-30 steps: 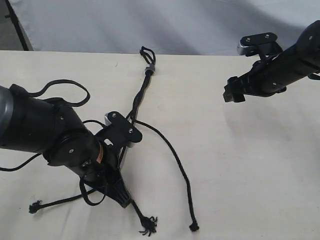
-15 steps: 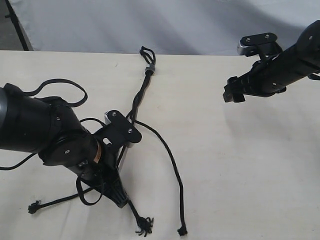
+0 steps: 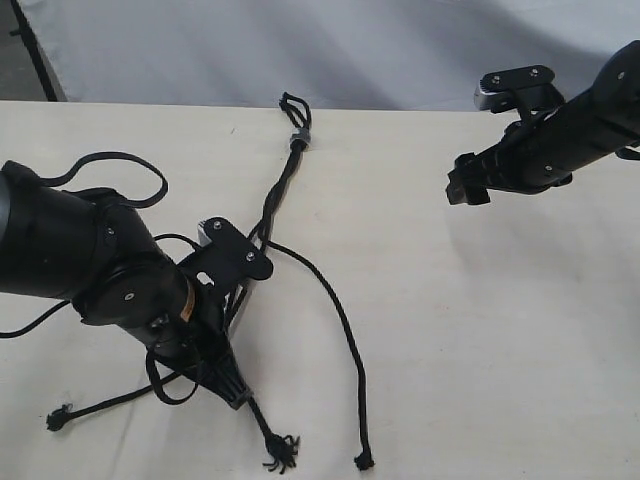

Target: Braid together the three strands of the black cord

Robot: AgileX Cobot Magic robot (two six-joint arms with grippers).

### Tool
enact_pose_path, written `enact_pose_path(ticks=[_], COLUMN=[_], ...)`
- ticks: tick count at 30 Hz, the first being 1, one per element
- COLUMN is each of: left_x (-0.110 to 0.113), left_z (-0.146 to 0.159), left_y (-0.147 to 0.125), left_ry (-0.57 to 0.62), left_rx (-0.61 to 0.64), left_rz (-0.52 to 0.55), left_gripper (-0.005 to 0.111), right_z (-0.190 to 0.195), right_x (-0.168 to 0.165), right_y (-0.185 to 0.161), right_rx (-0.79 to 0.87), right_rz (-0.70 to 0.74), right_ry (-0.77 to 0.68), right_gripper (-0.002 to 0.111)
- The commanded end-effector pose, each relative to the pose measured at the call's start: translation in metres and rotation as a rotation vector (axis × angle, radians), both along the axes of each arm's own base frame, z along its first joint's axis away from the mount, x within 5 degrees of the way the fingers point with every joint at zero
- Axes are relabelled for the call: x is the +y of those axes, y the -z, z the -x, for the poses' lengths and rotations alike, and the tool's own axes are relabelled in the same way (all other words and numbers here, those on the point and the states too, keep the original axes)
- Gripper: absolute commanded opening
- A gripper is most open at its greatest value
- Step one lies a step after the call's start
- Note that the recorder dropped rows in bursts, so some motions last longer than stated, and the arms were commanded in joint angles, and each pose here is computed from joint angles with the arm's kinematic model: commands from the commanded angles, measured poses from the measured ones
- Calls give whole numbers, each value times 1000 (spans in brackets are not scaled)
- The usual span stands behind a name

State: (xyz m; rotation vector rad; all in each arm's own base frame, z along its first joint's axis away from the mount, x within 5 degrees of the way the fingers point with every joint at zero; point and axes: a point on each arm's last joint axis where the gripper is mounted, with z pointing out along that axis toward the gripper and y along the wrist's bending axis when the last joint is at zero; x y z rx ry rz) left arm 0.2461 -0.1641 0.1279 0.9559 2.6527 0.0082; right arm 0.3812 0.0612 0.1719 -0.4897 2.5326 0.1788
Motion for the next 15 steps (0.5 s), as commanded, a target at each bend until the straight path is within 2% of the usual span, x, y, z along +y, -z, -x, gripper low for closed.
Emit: enact_pose_path(ticks=[1,5,8,11,15], left_x=[3,2,2,2,6], left_z=[3,2,2,2,5], left_y=[-1,-1,-1,-7,-28], left_ry=[-53,-56,-55,-58,-58], left_rx=[17,8,4,-9,-46], left_rz=[0,12,16,26,37], left_gripper=[14,36,47,50,50], right_z=[1,1,1,1,1], right_x=[0,0,0,0,0], right_y=[-1,-1,-1,-1,-1], right_rx=[1,2,2,2,2], right_rz=[0,-3,-3,-3,-3], right_ry=[-4,-3,-3,-3,-3], right_gripper=[82,82,82,82,82])
